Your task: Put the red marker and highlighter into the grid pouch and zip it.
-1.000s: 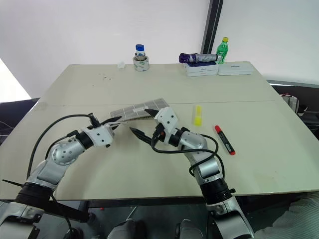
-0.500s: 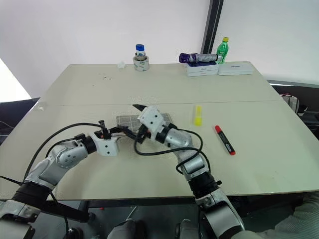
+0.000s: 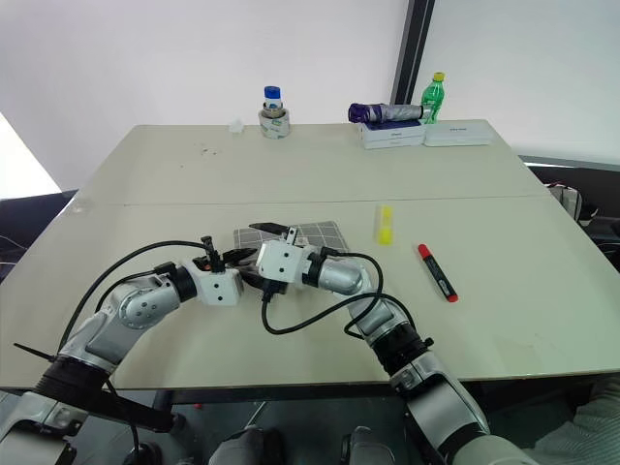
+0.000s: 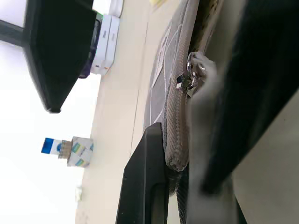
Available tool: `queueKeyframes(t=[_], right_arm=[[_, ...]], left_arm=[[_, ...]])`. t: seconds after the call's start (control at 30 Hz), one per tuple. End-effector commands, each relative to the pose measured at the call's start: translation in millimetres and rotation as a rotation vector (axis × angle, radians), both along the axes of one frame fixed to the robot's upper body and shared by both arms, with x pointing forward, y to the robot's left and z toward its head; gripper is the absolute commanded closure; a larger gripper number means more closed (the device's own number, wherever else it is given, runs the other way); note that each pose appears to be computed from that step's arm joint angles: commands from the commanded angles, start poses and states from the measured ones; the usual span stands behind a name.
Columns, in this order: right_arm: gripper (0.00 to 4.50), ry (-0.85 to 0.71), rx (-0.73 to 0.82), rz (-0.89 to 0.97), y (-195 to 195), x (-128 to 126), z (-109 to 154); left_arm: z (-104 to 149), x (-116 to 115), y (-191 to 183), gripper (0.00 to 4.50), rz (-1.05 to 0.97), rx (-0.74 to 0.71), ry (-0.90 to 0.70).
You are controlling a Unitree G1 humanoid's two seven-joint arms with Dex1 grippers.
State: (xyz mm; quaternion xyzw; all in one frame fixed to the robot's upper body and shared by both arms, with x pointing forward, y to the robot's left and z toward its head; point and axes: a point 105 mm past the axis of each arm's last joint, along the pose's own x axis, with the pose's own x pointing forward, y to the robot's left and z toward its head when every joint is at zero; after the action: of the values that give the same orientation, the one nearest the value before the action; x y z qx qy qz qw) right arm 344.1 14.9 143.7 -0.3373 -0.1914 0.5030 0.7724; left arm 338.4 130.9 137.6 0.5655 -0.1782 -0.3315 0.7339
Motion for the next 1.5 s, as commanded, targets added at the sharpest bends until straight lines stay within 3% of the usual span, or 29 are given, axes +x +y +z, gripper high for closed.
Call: queueKeyframes(t=[0.03, 0.2, 0.33, 0.4, 0.5, 0.67, 0.83, 1.07, 1.3, 1.5], right_arm=[[0.02, -0.012, -0.026, -0.021, -11.3, 3.0, -2.8], [0.02, -0.005, -0.064, -0.042, -26.4, 0.8, -10.1], [0.02, 0.133, 0.055, 0.026, -35.4, -16.2, -1.7], [0.02, 0.192, 0.169, -0.021, -48.9, -12.3, 11.3], [0.02, 0.27, 0.315, -0.062, -65.4, -11.1, 26.6], [0.02, 0.371, 0.446, -0.221, -105.6, -12.2, 25.4], [0.02, 0.341, 0.546, -0.424, -154.0, -22.2, 25.2], [0.02, 0.344, 0.567, -0.606, -176.1, -40.5, 4.1], [0.02, 0.314, 0.593, -0.698, -182.2, -28.6, 3.0], [0.02, 0.279, 0.549, -0.851, -185.6, 23.6, 5.9]], left_arm=[[22.0, -1.3, -0.7, 4.5, -0.011, -0.041, -0.069], [22.0, -0.9, -0.1, 4.5, -0.011, -0.03, -0.075], [20.7, -0.7, 3.9, 4.5, 0.003, -0.042, -0.065], [18.6, -1.1, 7.5, 4.5, 0.014, -0.05, -0.054], [21.5, 0.0, 15.5, 4.5, 0.056, -0.174, -0.015], [13.6, -4.8, 27.3, 4.5, 0.101, -0.296, 0.057], [4.9, -14.7, 33.1, 4.5, 0.124, -0.386, 0.121], [-3.3, -21.5, 45.6, 4.5, 0.176, -0.494, 0.208], [-4.7, -22.5, 44.1, 4.5, 0.172, -0.481, 0.213], [-4.2, -19.3, 41.8, 4.5, 0.174, -0.47, 0.202]])
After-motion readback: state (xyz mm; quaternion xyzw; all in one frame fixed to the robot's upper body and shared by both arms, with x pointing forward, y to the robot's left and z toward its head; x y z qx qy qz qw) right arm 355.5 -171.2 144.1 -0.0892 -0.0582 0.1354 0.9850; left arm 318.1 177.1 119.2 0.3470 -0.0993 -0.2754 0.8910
